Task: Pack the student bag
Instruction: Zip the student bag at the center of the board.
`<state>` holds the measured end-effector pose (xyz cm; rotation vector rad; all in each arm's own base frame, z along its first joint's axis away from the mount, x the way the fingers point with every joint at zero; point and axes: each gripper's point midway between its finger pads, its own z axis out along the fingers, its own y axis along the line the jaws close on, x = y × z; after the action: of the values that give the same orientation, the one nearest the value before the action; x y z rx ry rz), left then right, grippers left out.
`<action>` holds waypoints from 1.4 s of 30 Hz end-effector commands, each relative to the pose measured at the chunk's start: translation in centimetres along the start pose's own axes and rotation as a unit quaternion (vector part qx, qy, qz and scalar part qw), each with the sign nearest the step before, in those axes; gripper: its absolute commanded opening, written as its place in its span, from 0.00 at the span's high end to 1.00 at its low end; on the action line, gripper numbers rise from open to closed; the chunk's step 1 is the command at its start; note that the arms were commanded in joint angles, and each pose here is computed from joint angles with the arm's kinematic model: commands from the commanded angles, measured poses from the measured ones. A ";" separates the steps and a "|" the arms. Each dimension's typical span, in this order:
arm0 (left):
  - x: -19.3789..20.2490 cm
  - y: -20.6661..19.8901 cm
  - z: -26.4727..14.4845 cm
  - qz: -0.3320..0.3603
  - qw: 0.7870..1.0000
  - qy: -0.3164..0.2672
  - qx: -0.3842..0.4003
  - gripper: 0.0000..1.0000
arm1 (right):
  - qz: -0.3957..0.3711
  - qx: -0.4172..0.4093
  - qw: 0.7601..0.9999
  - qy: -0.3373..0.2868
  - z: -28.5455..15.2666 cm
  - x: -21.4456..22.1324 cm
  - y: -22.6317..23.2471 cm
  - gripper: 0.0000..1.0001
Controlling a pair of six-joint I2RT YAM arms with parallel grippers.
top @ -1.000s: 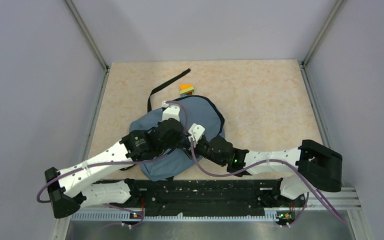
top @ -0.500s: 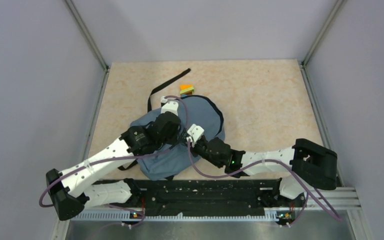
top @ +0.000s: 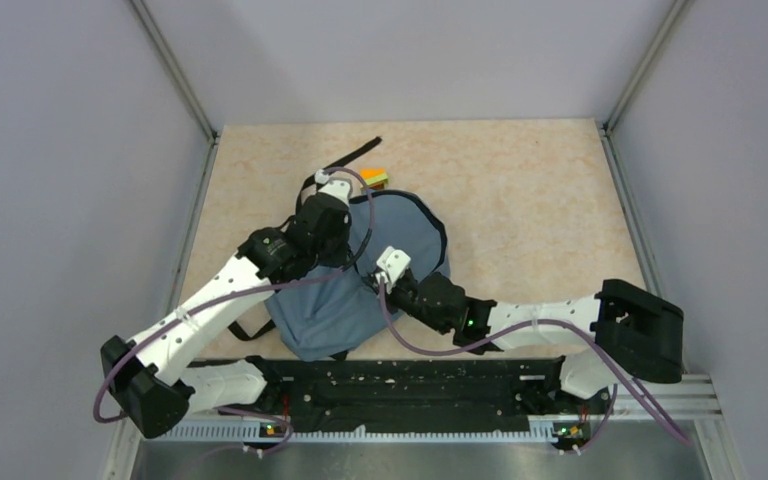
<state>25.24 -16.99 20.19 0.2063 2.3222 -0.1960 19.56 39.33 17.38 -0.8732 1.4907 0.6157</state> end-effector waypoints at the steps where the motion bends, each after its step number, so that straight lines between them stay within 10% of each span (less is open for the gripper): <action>1: -9.4 3.9 -1.4 -0.042 0.987 -0.140 -0.073 1.00 | -0.005 -0.035 0.997 0.074 -1.6 4.1 1.5 1.00; 23: -11.9 17.7 7.0 -0.078 0.962 -0.063 -0.255 1.00 | 0.012 -0.053 0.996 0.066 -2.3 3.9 2.4 1.00; 33: -11.1 17.4 8.8 -0.073 0.970 -0.063 -0.224 1.00 | 0.019 -0.044 0.997 0.057 -2.2 1.9 2.0 0.98; 35: -11.4 17.1 8.1 -0.075 0.971 -0.082 -0.212 0.84 | 0.039 -0.042 0.997 0.052 -2.3 0.6 2.1 0.82; 39: -11.9 16.6 6.6 -0.085 0.970 -0.120 -0.195 0.19 | 0.051 -0.032 0.997 0.037 -2.7 -1.8 1.4 0.28; 42: -11.7 16.3 5.5 -0.098 0.965 -0.153 -0.187 0.08 | 0.057 -0.005 0.996 0.062 -3.0 -2.6 -0.1 0.07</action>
<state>39.86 -3.54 18.91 -0.1670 2.2482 0.1521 17.08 37.68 16.63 -0.9134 1.6278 0.6724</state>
